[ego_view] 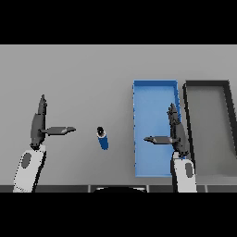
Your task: Pick up the blue pipe and place it into the blue bin.
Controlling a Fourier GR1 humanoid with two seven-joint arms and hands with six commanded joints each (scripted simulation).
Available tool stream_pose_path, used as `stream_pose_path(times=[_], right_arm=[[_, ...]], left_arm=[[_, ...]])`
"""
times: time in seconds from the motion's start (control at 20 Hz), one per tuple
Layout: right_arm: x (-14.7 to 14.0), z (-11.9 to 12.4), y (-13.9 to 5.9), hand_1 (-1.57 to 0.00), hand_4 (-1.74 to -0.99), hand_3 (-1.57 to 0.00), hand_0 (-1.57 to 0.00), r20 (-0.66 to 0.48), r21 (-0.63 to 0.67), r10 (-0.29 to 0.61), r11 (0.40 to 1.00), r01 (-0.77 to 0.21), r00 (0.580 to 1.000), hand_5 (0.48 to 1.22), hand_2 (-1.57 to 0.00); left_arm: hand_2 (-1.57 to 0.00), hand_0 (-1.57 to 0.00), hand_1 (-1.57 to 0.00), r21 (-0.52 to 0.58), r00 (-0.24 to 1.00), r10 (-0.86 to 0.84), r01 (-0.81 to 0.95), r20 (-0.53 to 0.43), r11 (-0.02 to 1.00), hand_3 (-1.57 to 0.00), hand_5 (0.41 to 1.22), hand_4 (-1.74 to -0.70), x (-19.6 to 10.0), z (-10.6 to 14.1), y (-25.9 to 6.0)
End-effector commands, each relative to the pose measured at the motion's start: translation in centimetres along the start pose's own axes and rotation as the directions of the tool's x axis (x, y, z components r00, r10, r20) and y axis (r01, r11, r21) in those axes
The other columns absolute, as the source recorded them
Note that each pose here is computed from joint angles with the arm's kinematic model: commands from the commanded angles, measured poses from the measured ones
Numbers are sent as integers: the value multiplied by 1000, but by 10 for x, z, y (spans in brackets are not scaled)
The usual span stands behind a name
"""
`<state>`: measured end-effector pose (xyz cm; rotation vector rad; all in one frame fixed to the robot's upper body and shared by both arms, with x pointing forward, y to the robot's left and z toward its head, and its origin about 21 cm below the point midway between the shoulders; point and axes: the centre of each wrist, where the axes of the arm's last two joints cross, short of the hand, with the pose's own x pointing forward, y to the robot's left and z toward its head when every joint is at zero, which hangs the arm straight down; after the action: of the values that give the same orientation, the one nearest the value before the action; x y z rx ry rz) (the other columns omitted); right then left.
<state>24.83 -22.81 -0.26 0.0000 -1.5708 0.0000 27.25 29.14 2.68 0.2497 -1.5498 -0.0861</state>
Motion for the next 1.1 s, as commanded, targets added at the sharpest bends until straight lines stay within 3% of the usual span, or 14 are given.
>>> stream_pose_path(times=[0.0, 0.25, 0.3, 0.35, 0.5, 0.7, 0.85, 1.05], right_arm=[[0, 0, 0, 1, -1210, 1, 1, 1, -1, 0, 1000, 0, 1000, 594, 1], [0, 4, 0, 1, -1210, 1, 1, 6, -1, 3, 1000, -3, 1000, 594, 1], [6, 6, -9, 1, -1210, 1, 1, 61, 56, 149, 987, -152, 987, 594, 1], [11, 9, -14, 1, -1206, 1, 1, 105, 87, 233, 966, -242, 967, 592, 1], [12, 21, -12, 1, -1192, 1, 1, 127, 134, 322, 931, -338, 938, 587, 1], [17, 22, -10, 1, -1182, 1, 1, 130, 143, 347, 920, -364, 929, 583, 1], [18, 22, -11, 1, -1194, 1, 1, 121, 137, 329, 929, -344, 937, 579, 1], [21, 22, -10, 1, -1225, 1, 1, 138, 145, 313, 932, -332, 940, 580, 1]], left_arm=[[1, 1, 1, 1, 1000, 0, 0, 6, 1000, 1, 594, -967, 0, 0, 0], [1, 1, 1, 1, 1000, 1, -1, 11, 1000, 1, 594, -967, -3, 6, 4], [1, 1, 1, -147, 996, -77, 84, 53, 986, 1, 594, -967, -1, 7, 15], [1, 1, 1, -241, 990, -115, 131, 78, 962, 1, 595, -969, 2, 6, 23], [1, 1, 1, -343, 982, -153, 181, 106, 922, 1, 596, -969, 3, 6, 33], [1, 1, 1, -410, 978, -138, 190, 154, 892, 1, 590, -965, 8, 12, 36], [1, 1, 1, -527, 979, -122, 193, 167, 828, 1, 578, -984, 13, 26, 27], [1, 1, 1, -637, 973, -193, 229, 126, 736, 1, 512, -1018, 22, 46, 6]])
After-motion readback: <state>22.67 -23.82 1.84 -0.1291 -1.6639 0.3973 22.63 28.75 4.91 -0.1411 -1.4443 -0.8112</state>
